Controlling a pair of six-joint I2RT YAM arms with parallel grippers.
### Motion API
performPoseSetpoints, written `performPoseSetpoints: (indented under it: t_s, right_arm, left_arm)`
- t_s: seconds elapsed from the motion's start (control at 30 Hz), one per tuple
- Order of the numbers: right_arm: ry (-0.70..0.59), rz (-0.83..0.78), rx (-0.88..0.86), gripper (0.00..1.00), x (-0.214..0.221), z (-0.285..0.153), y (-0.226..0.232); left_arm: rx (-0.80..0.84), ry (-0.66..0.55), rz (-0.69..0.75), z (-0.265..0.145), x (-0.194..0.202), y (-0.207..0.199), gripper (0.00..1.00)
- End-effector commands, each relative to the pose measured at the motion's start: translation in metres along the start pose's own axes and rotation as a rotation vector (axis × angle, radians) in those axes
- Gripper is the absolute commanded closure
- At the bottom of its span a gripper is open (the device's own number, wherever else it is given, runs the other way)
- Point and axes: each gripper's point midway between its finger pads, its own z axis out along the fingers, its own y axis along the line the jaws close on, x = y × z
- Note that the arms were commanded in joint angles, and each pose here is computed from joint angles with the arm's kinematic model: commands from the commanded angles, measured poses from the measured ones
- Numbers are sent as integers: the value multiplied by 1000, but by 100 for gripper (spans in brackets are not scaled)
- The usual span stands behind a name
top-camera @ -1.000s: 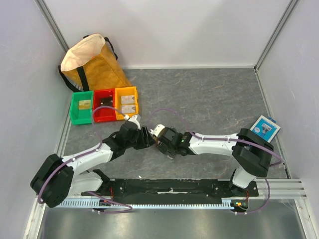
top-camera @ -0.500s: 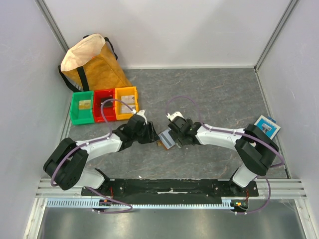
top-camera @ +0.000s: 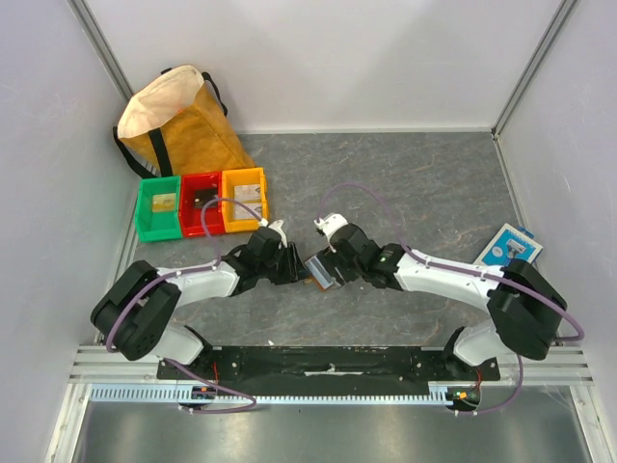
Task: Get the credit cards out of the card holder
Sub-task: Remove the credit card from the card holder.
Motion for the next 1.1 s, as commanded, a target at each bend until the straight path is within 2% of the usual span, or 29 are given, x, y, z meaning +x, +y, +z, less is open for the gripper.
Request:
performPoseSetpoints:
  t_s: [0.0,0.2,0.53,0.77,1.07]
  right_arm:
    - [-21,-71,-56,24,-8,15,22]
    - [2,-105,-42,25,-4,31,34]
    - [32,-125,11,25,1,39,36]
    - [-5,-151,140,29,-9,32,23]
    - [-113,-116,239,43,-37,9,4]
  left_arm:
    - [44,12,-28,4,6,-5,62]
    - [35,23,-40,4,14,1,81]
    - [36,37,-46,5,21,4,98]
    - [46,54,-45,3,24,4,98]
    - [49,101,-17,-4,35,5,98]
